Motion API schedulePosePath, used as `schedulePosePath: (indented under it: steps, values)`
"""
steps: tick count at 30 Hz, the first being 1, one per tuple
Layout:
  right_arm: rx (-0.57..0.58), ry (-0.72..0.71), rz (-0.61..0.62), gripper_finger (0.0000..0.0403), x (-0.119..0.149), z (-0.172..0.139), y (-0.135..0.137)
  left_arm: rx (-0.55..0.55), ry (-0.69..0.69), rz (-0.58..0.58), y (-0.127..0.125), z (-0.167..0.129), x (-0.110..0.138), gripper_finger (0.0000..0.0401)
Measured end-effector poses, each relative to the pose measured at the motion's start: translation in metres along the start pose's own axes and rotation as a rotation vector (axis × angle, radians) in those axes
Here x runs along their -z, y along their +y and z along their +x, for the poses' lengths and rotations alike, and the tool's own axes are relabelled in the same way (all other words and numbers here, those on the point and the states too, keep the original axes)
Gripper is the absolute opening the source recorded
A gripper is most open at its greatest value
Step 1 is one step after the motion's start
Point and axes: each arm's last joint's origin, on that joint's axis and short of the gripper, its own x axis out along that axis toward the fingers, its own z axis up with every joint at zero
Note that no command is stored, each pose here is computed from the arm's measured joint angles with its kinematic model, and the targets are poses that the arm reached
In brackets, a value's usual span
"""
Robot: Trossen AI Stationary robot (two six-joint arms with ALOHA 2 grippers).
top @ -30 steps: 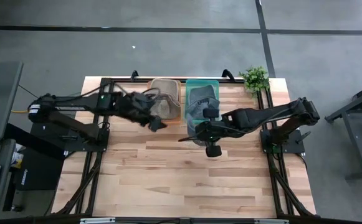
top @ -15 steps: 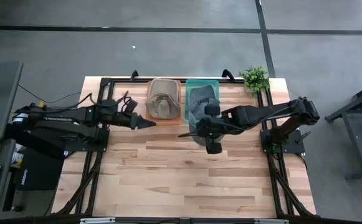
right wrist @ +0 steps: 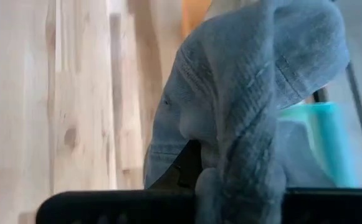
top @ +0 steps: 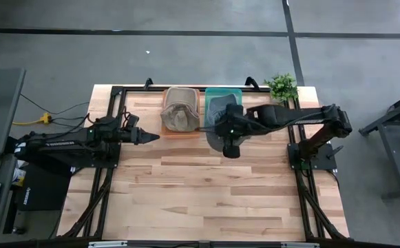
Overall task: Pick & Place hat
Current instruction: Put the black cap into the blue bin
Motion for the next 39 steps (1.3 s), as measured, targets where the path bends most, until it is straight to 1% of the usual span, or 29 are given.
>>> schedulePosePath:
  steps: [5,12,17,19,24,27,32,35,39]
  values:
    - [0.053,-0.064,0.014,0.0000,-0.013,-0.017,-0.017,0.016,-0.007,-0.004,0.019,-0.007,0.003,0.0235]
    - [0.123,-0.073,0.041,0.0000,-0.019,-0.033,-0.047,0.017,0.003,-0.004,0.036,-0.010,0.006,0.0197]
    - [0.158,-0.087,0.058,0.0000,-0.021,-0.039,-0.065,-0.014,0.015,-0.001,0.047,-0.009,0.010,0.0186]
    - [0.174,-0.091,0.062,0.0000,-0.022,-0.040,-0.072,-0.028,-0.004,0.009,0.049,-0.009,0.010,0.0186]
    - [0.211,-0.094,0.048,0.0000,-0.022,-0.039,-0.083,-0.079,-0.064,0.087,0.052,-0.009,0.009,0.0185]
    - [0.271,-0.067,0.004,0.0000,-0.023,-0.034,-0.086,-0.092,-0.088,0.145,0.053,-0.009,0.008,0.0185]
    - [0.333,-0.007,-0.108,0.0000,-0.028,-0.013,-0.088,-0.107,-0.113,0.222,0.053,-0.009,0.008,0.0185]
    - [0.413,0.063,-0.193,0.0000,-0.030,0.004,-0.088,-0.107,-0.113,0.225,0.053,-0.009,0.008,0.0185]
    - [0.509,0.161,-0.352,0.0000,-0.033,0.021,-0.089,-0.099,-0.122,0.224,0.052,-0.009,0.007,0.0185]
